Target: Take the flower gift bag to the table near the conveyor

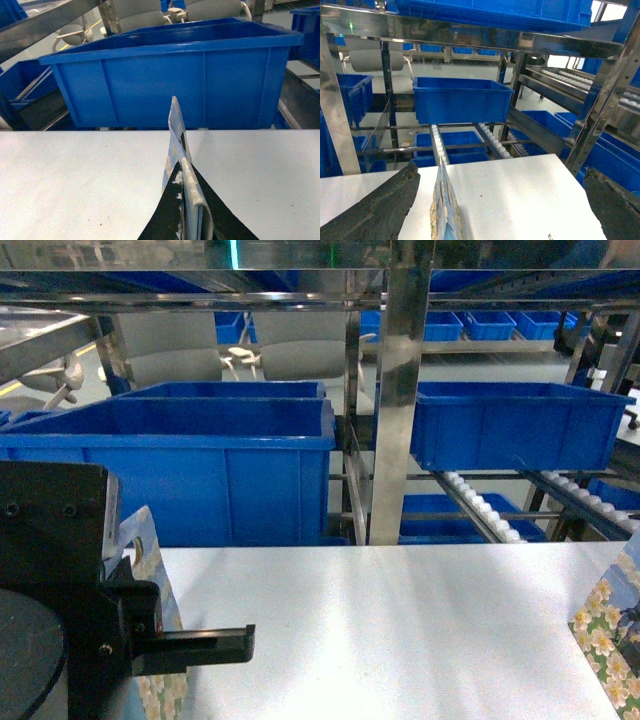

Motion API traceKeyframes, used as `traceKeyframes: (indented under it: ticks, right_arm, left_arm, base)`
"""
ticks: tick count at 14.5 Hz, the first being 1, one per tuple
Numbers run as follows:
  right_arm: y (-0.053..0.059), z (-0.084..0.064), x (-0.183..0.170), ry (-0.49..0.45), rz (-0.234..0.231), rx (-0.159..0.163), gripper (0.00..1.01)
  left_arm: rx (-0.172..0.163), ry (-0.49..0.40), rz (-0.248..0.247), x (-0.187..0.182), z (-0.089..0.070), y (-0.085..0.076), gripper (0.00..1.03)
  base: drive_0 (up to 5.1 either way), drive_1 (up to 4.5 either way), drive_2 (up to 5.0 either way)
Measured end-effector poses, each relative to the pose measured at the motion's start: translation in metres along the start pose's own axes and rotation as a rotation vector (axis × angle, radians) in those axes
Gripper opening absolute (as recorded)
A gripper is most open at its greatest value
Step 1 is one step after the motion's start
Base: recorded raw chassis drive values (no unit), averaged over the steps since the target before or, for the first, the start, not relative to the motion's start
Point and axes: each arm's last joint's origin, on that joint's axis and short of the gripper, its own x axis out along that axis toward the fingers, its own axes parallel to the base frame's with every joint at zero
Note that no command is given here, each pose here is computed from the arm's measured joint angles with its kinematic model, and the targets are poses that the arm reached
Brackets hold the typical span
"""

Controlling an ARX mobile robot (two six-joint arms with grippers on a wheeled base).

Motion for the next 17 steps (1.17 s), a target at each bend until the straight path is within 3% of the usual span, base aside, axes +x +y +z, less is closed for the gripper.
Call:
traceKeyframes:
  ticks: [2,6,8,10,13,14,17]
  right_arm:
    - [0.000,0.000,0.000,0.000,0.000,0.000,0.98]
    - [0.000,0.000,0.000,0.000,0.000,0.000,0.98]
    - [0.000,0.000,0.000,0.000,0.000,0.000,0.98]
    - [0.000,0.000,0.000,0.000,0.000,0.000,0.98]
    - [0.000,0.000,0.000,0.000,0.000,0.000,0.98]
    - [0.000,0.000,0.000,0.000,0.000,0.000,0.98]
    - [0.000,0.000,0.000,0.000,0.000,0.000,0.98]
  left_arm:
    - [-0.004,0.014,0.007,-0.006,-0.006,0.003,0.02]
    - [0.031,0.078,-0.025,-0.026,-0.022,0.006,0.03]
    - [0.053,0.096,-0.052,-0.033,-0.021,0.003,0.28]
    - [0.034,0.080,-0.067,-0.039,-0.011,0.003,0.59]
    - [0.015,0.037,-0.082,-0.044,0.015,0.004,0.95]
    - [0.014,0.017,-0.091,-0.047,0.026,0.006,0.99]
    - [-0.002,-0.066,-0.093,-0.054,0.056,0.019,0.98]
  base:
    - [0.0,0.00,0.0]
    - [0.0,0.00,0.0]
    - [0.0,0.00,0.0]
    - [0.0,0.00,0.0]
    - [0.0,0.00,0.0]
    - [0.0,0.00,0.0]
    - [0.0,0.00,0.0]
